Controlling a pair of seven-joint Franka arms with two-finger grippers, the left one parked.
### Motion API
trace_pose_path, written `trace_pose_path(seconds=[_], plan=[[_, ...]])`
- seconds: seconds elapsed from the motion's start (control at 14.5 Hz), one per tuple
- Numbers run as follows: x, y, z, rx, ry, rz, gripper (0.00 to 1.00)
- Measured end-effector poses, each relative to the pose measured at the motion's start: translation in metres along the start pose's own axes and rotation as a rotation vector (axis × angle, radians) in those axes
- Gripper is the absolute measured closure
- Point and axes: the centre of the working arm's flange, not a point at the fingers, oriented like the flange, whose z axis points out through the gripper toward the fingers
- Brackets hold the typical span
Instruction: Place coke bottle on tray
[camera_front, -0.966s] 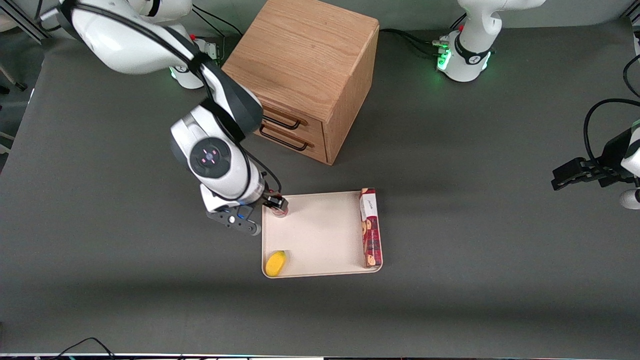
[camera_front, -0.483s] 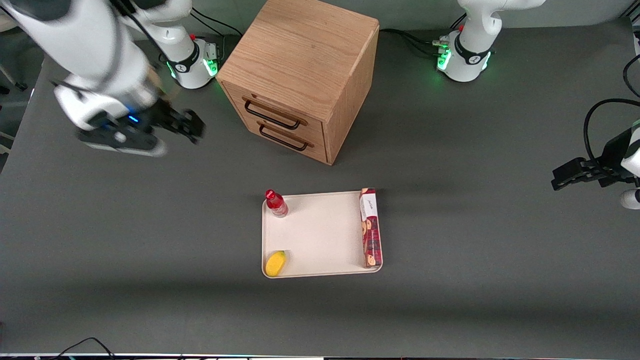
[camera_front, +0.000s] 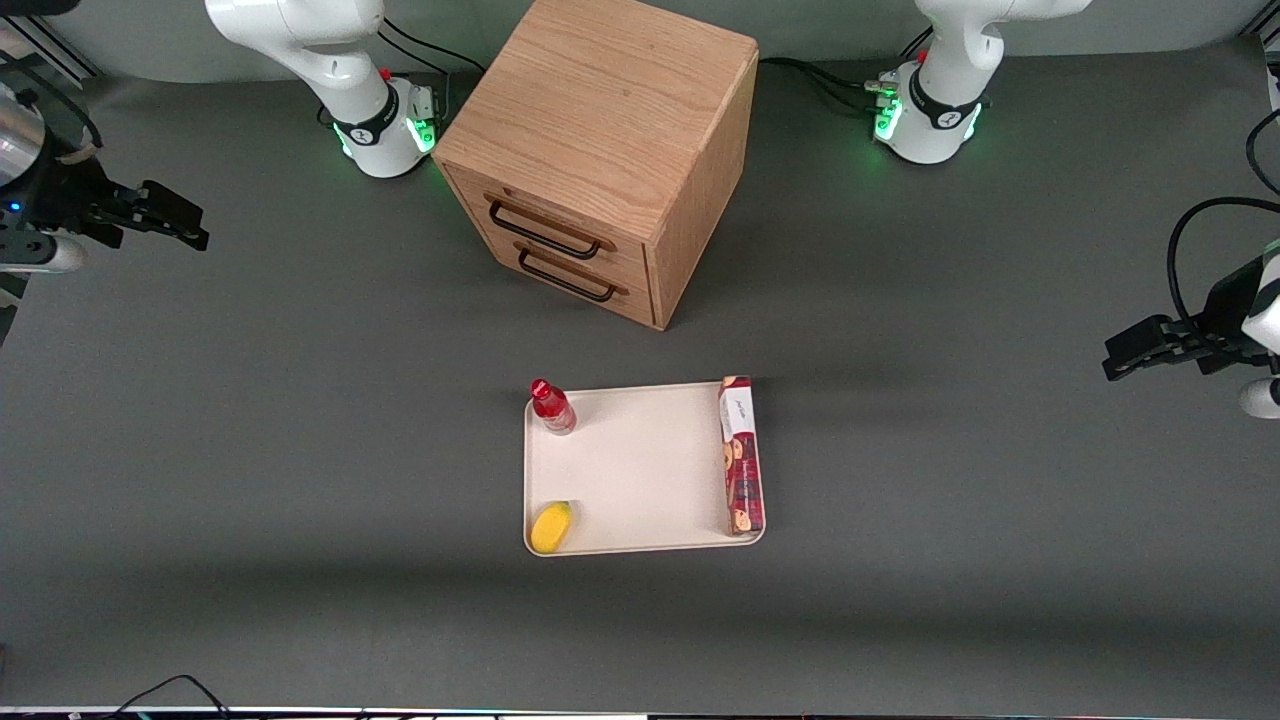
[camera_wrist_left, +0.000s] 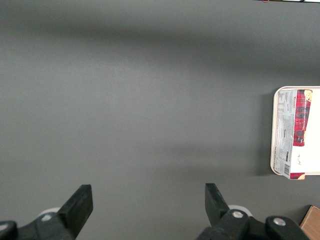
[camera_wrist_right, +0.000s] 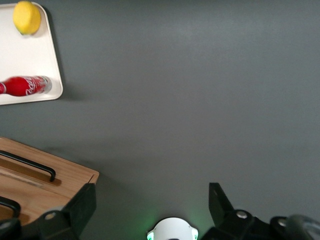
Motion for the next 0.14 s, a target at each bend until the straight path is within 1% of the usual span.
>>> trace_pose_path(seconds=[0.14], plan=[[-0.0022, -0.0097, -0.0018, -0.001, 0.016, -0.019, 0.00]])
